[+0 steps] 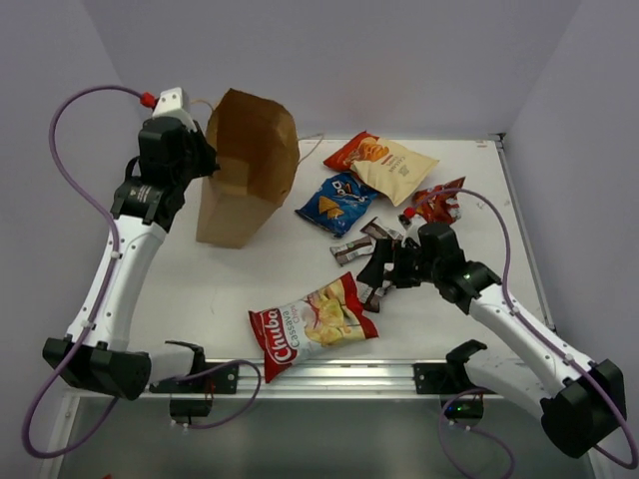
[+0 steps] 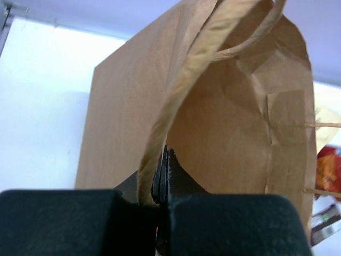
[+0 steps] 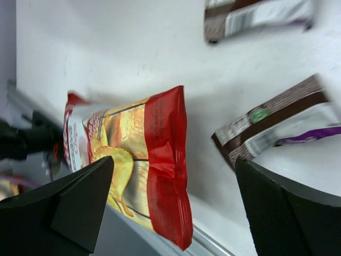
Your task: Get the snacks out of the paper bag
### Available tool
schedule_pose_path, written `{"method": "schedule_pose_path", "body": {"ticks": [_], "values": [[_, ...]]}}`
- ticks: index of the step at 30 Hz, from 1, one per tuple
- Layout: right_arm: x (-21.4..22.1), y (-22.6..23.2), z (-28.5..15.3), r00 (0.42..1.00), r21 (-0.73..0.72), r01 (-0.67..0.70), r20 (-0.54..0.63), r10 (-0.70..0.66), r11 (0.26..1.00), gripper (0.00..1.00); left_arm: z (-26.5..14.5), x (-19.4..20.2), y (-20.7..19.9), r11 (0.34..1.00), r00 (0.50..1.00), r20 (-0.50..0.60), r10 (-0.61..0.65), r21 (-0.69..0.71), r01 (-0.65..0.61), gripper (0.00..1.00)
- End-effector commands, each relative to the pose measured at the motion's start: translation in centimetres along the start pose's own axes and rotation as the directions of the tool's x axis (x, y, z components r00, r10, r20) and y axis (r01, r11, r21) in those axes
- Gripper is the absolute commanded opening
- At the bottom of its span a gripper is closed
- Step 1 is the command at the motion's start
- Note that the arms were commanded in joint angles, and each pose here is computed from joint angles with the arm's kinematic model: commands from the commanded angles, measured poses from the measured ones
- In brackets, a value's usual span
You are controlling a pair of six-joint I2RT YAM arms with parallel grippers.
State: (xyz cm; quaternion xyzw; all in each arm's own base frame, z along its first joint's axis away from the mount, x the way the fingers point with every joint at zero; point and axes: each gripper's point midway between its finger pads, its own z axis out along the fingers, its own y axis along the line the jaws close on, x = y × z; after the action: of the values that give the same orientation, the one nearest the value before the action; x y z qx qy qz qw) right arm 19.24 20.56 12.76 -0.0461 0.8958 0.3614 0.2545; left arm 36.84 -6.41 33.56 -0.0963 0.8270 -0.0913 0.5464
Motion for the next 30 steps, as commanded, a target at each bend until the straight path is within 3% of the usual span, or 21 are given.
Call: {"method": "schedule_pose_path", "body": {"ticks": [1, 7, 11, 18, 19, 21, 24, 25, 28, 30], "values": [[-5.9, -0.7, -4.2, 0.97, 0.219, 0.083, 0.207, -0.13, 0.972, 0.99, 1.0, -6.4, -1.9, 0.991, 0.98, 0.163, -0.114, 0.085, 0.101, 0.0], [-8.0, 0.9, -8.9, 0.924, 0.252, 0.12, 0.326, -0.201, 0.96, 0.99, 5.3, -9.1, 1.4, 0.971, 0.955, 0.184, -0.231, 0.101, 0.216, 0.0], [-8.6, 2.3, -10.7, 0.892, 0.22, 0.148, 0.391, -0.226, 0.964, 0.99, 10.4, -6.9, 4.4, 0.932, 0.935, 0.084, -0.344, 0.147, 0.33, 0.0], [-8.4, 2.1, -11.0, 0.886, 0.235, 0.17, 0.388, -0.253, 0.957, 0.99, 14.7, -4.5, 9.0, 0.962, 0.962, 0.022, -0.273, 0.001, 0.273, 0.0], [-8.4, 2.1, -11.0, 0.885, 0.235, 0.173, 0.389, -0.256, 0.956, 0.99, 14.8, -4.4, 9.6, 0.963, 0.964, 0.021, -0.267, -0.018, 0.267, 0.09], [-8.4, 2.1, -11.1, 0.884, 0.237, 0.174, 0.39, -0.258, 0.956, 0.99, 14.9, -4.1, 10.5, 0.967, 0.968, 0.009, -0.251, -0.046, 0.251, 0.15], [-8.7, 2.2, -11.4, 0.881, 0.242, 0.177, 0.394, -0.263, 0.954, 0.99, 14.4, -4.4, 11.5, 0.967, 0.969, -0.001, -0.245, -0.072, 0.245, 0.41], [-8.8, 2.3, -11.6, 0.877, 0.243, 0.18, 0.399, -0.267, 0.953, 0.99, 14.2, -4.9, 11.6, 0.968, 0.971, 0.007, -0.24, -0.072, 0.24, 0.59], [-9.2, 2.5, -12.1, 0.871, 0.256, 0.188, 0.402, -0.281, 0.948, 0.99, 12.0, -8.4, 10.9, 0.976, 0.976, 0.075, -0.206, -0.059, 0.21, 0.91], [-9.7, 2.7, -12.8, 0.858, 0.272, 0.192, 0.42, -0.296, 0.943, 0.99, 11.0, -9.4, 10.8, 0.976, 0.976, 0.09, -0.199, -0.07, 0.205, 1.0]]}}
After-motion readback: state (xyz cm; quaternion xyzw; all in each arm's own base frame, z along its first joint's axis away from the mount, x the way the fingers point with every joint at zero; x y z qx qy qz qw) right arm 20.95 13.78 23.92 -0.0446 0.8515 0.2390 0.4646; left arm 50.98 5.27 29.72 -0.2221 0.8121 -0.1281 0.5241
